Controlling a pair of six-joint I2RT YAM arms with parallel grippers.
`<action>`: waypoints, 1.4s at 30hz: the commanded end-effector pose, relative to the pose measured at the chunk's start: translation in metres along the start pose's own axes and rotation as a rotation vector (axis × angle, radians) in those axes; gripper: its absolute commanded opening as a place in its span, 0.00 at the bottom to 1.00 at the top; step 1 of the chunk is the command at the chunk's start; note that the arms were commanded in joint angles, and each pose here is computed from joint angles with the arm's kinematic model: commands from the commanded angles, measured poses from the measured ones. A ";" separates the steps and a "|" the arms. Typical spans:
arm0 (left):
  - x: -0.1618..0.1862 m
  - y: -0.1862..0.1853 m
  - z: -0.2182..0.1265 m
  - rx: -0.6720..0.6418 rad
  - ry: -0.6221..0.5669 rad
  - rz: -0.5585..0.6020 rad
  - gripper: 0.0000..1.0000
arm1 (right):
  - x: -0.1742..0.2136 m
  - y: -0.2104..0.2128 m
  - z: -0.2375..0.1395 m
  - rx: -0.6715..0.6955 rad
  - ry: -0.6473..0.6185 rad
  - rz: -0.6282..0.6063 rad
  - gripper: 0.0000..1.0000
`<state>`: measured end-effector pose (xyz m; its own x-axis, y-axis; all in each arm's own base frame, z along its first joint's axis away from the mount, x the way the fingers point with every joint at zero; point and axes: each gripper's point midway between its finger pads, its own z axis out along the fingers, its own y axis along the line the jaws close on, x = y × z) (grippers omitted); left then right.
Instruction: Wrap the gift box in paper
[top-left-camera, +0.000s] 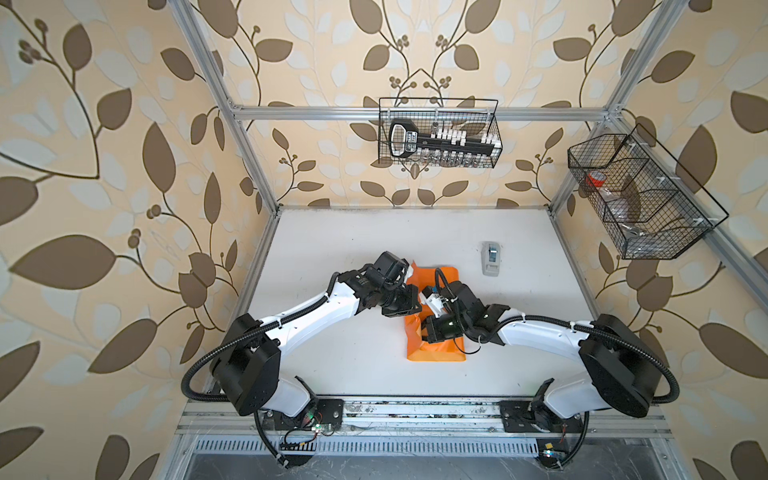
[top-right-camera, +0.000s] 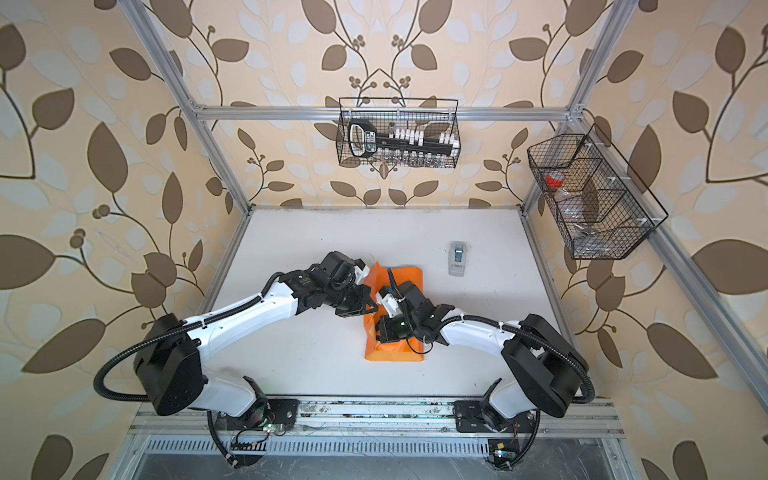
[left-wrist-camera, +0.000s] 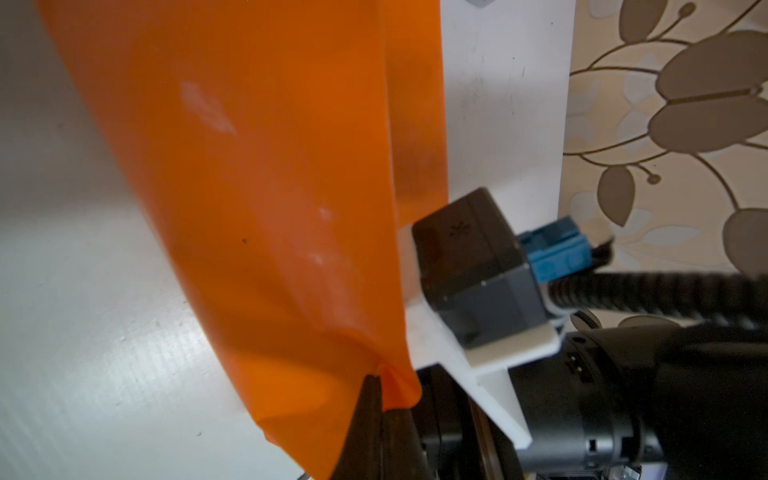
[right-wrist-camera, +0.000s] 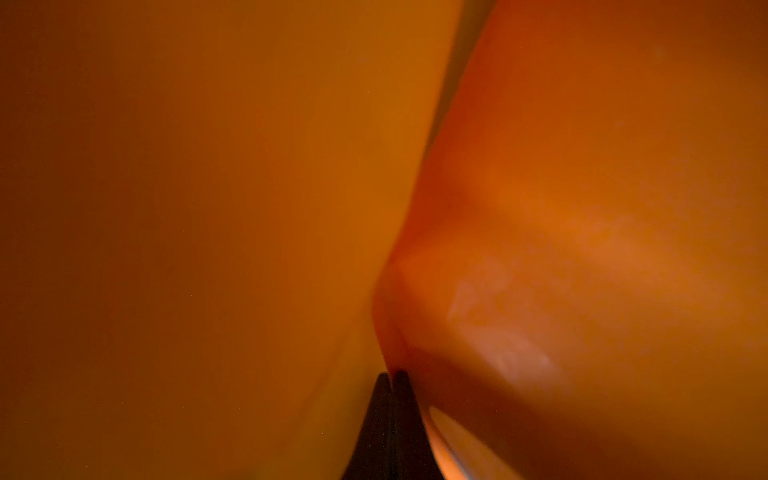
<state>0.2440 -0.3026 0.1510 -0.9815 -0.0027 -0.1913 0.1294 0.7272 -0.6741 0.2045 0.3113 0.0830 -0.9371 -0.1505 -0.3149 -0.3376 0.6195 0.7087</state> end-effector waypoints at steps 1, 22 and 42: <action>-0.014 -0.020 0.003 0.090 -0.010 -0.005 0.00 | -0.005 0.014 -0.006 -0.077 -0.031 0.008 0.04; -0.001 0.017 0.051 0.036 0.096 -0.130 0.00 | -0.005 0.019 -0.023 -0.073 -0.074 0.018 0.31; 0.001 0.021 0.046 0.006 0.087 -0.130 0.00 | -0.065 -0.093 -0.130 0.098 -0.382 0.229 0.82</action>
<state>0.2528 -0.3236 0.0992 -0.9990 -0.0281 -0.0340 0.0037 0.7146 -0.6995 0.2852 0.1558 0.1220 -0.8732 0.3086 -0.3773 -0.0493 0.7142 0.6982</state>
